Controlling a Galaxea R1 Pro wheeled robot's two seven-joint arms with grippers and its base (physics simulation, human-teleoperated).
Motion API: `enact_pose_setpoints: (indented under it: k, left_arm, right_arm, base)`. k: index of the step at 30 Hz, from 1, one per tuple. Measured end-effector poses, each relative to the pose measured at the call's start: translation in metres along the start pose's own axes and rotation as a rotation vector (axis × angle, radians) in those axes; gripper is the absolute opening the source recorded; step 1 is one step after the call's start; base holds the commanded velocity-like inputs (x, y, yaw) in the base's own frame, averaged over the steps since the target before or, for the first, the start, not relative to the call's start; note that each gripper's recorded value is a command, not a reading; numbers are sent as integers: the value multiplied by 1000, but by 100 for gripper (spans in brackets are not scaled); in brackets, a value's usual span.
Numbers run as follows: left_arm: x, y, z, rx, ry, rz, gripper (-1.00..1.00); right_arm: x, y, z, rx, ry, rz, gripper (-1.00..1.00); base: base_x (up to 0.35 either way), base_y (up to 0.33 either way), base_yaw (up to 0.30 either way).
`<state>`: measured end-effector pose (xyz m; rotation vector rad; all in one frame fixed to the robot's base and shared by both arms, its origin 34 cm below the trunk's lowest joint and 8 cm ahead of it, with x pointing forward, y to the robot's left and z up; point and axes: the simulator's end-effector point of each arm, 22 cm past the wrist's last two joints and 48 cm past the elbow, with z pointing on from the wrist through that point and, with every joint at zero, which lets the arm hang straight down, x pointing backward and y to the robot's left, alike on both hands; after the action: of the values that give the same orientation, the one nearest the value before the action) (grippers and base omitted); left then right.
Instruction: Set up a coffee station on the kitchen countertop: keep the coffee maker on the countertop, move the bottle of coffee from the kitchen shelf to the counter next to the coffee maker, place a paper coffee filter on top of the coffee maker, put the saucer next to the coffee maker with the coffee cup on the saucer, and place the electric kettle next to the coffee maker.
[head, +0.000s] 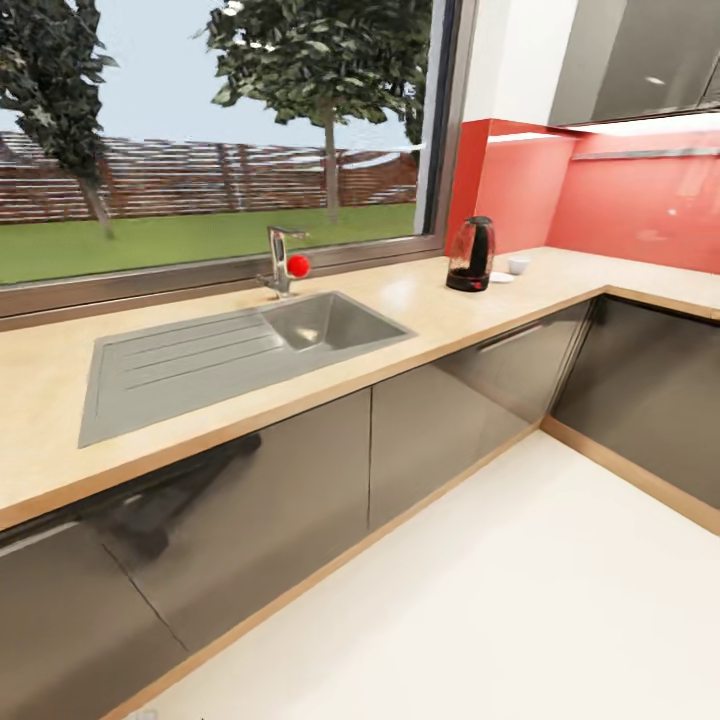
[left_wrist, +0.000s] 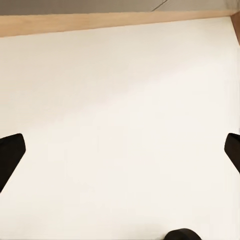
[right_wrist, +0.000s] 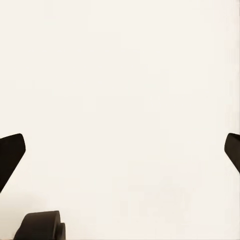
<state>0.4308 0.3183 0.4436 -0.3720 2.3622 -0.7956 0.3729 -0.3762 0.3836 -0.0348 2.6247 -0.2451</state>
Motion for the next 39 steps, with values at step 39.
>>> enact_pose_setpoints:
  k: [39]
  left_arm:
    - [0,0,0,-1,0,0,100]
  right_arm:
    - [0,0,0,0,1,-3,100]
  base:
    - [216,-270,-31]
